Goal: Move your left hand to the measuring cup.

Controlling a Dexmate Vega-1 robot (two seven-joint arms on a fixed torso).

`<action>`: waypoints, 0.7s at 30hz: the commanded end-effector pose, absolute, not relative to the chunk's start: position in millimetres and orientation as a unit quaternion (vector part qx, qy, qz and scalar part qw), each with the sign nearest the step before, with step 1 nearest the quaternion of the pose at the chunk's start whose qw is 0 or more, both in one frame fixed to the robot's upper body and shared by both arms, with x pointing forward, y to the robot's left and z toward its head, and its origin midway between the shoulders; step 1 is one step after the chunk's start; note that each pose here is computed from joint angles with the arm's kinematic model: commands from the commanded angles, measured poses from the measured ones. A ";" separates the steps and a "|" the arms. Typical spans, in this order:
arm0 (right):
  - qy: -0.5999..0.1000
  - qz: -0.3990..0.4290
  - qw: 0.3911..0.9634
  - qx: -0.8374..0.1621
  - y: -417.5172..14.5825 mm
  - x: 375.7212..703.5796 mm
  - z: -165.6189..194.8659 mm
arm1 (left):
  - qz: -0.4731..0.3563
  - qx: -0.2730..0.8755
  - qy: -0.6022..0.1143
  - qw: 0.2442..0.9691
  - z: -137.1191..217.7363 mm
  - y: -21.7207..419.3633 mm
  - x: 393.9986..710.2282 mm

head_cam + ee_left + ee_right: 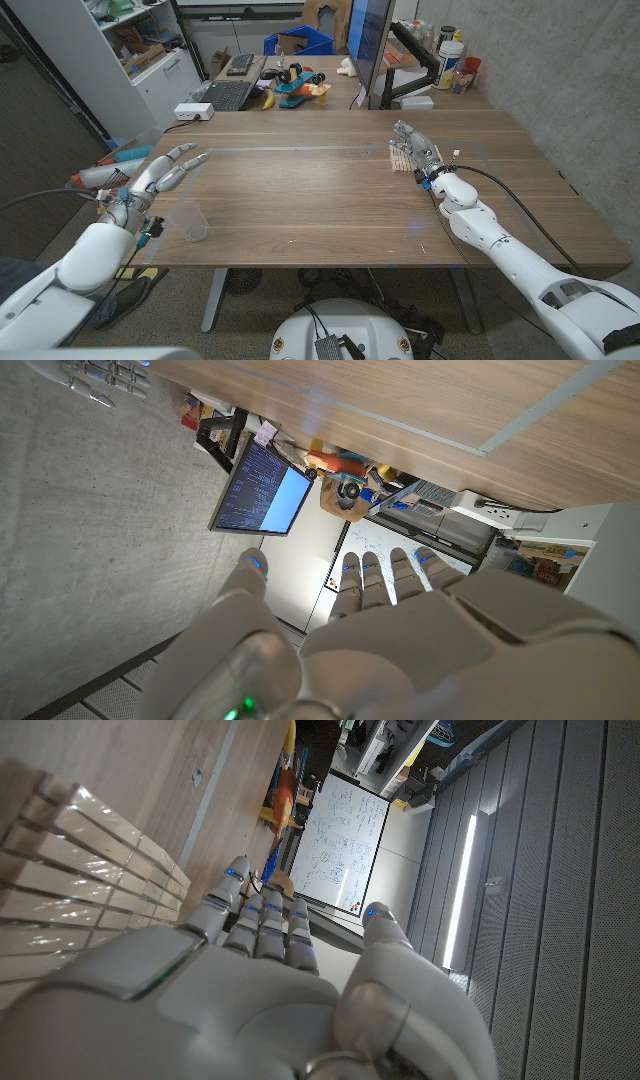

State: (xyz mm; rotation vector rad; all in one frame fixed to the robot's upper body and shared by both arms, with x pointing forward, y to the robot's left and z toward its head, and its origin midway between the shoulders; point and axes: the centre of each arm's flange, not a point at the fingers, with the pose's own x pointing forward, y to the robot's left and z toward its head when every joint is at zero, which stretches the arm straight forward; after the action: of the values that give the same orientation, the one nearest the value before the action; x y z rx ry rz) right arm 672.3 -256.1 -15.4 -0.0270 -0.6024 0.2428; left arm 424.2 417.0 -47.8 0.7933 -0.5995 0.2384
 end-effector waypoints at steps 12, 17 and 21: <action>-0.303 0.109 0.947 -0.012 -260.8 665.7 -15.9 | 0.134 0.450 -0.268 0.841 -55.9 409.0 406.2; -0.304 0.109 0.946 -0.012 -260.9 665.1 -15.1 | 0.146 0.472 -0.263 0.829 -59.3 406.9 399.4; -0.304 0.110 0.946 -0.010 -260.3 665.3 -14.6 | 0.153 0.481 -0.261 0.823 -59.0 406.7 394.1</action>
State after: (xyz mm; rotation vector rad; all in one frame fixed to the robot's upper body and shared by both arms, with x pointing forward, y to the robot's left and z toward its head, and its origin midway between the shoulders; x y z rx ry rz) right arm 667.6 -259.2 -15.1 -0.0238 -0.6147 0.2269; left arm 406.7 409.3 -55.5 0.9344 -0.5695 0.2805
